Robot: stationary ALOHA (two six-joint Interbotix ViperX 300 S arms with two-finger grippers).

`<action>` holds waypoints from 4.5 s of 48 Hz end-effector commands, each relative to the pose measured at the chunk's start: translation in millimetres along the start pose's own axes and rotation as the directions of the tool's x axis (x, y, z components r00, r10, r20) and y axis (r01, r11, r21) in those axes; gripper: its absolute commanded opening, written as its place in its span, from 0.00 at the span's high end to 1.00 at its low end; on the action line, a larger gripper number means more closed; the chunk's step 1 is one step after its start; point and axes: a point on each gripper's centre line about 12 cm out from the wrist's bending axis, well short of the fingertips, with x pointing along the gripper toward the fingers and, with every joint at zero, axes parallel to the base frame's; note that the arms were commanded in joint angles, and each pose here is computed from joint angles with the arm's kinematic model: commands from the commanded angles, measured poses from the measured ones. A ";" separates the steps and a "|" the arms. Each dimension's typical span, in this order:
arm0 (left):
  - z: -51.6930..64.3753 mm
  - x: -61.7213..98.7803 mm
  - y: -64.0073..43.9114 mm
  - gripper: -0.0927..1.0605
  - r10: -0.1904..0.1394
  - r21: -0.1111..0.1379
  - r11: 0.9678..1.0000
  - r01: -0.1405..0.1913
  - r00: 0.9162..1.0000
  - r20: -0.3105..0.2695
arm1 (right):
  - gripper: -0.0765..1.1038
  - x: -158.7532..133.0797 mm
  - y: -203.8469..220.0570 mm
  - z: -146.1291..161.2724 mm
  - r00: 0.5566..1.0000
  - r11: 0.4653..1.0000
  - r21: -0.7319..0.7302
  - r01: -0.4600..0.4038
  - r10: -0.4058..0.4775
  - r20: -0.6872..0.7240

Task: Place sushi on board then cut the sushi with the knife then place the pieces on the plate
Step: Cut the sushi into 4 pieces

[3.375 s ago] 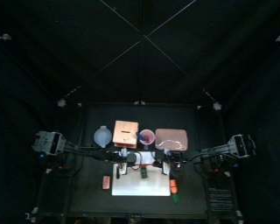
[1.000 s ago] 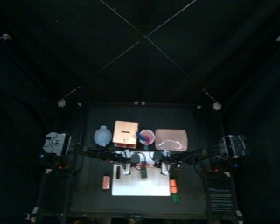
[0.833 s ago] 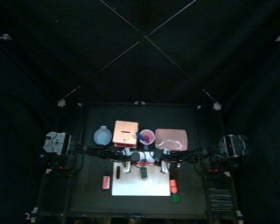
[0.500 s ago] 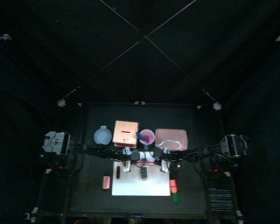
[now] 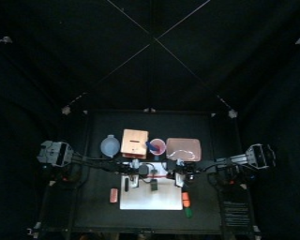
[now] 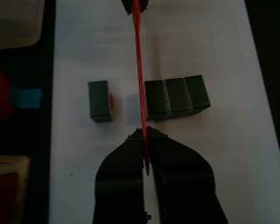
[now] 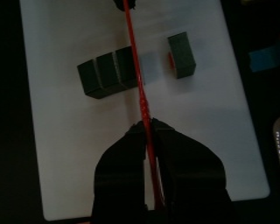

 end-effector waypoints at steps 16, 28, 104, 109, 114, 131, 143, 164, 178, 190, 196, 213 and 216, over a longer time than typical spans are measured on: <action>7.8 1.1 -24.0 0.63 -0.048 -0.031 0.998 0.048 0.999 0.021 | 0.65 -4.5 14.3 1.4 0.999 0.999 0.029 -0.043 0.042 0.015; 3.3 4.3 -25.8 0.63 -0.051 -0.045 0.998 0.052 0.999 0.003 | 0.65 2.0 14.1 -2.2 0.999 0.999 0.029 -0.037 0.037 -0.004; -22.6 30.1 -23.7 0.63 -0.043 -0.060 0.998 0.037 0.995 -0.087 | 0.65 40.9 20.7 -27.5 0.992 0.998 0.058 -0.020 0.027 -0.124; -22.4 29.6 -24.6 0.63 -0.045 -0.076 0.996 0.039 0.995 -0.087 | 0.65 40.8 24.6 -27.4 0.992 0.998 0.062 -0.029 0.036 -0.122; -20.8 27.8 -27.3 0.63 -0.051 -0.088 0.995 0.044 0.995 -0.081 | 0.65 40.6 28.2 -28.2 0.991 0.997 0.065 -0.036 0.044 -0.125; -12.9 19.4 -33.0 0.63 -0.064 -0.084 0.995 0.059 0.996 -0.058 | 0.65 31.9 32.5 -18.0 0.994 0.997 0.053 -0.054 0.059 -0.096; 3.5 3.6 -30.0 0.63 -0.062 -0.056 0.997 0.061 0.998 -0.007 | 0.65 11.1 34.6 -1.3 0.996 0.997 0.020 -0.073 0.074 -0.049; 8.1 -5.0 -47.6 0.63 -0.095 -0.023 0.995 0.095 0.995 0.010 | 0.65 -11.0 43.0 2.7 0.993 0.992 0.049 -0.116 0.117 -0.009; 3.7 1.6 -54.2 0.63 -0.107 -0.047 0.993 0.107 0.994 -0.008 | 0.65 -4.8 47.7 -4.4 0.992 0.991 0.060 -0.122 0.125 -0.037; -0.7 6.1 -55.3 0.63 -0.108 -0.054 0.993 0.106 0.994 -0.024 | 0.65 5.8 50.1 -11.9 0.990 0.991 0.064 -0.116 0.121 -0.068; -4.3 8.4 -55.1 0.63 -0.107 -0.062 0.993 0.105 0.994 -0.036 | 0.65 8.7 51.4 -14.9 0.989 0.991 0.070 -0.116 0.121 -0.082; -4.5 9.2 -55.2 0.63 -0.107 -0.065 0.992 0.104 0.994 -0.037 | 0.65 10.1 52.2 -15.3 0.989 0.991 0.069 -0.117 0.122 -0.082; -4.5 9.2 -55.2 0.63 -0.107 -0.065 0.992 0.104 0.994 -0.037 | 0.65 10.0 53.4 -15.1 0.989 0.990 0.070 -0.119 0.125 -0.082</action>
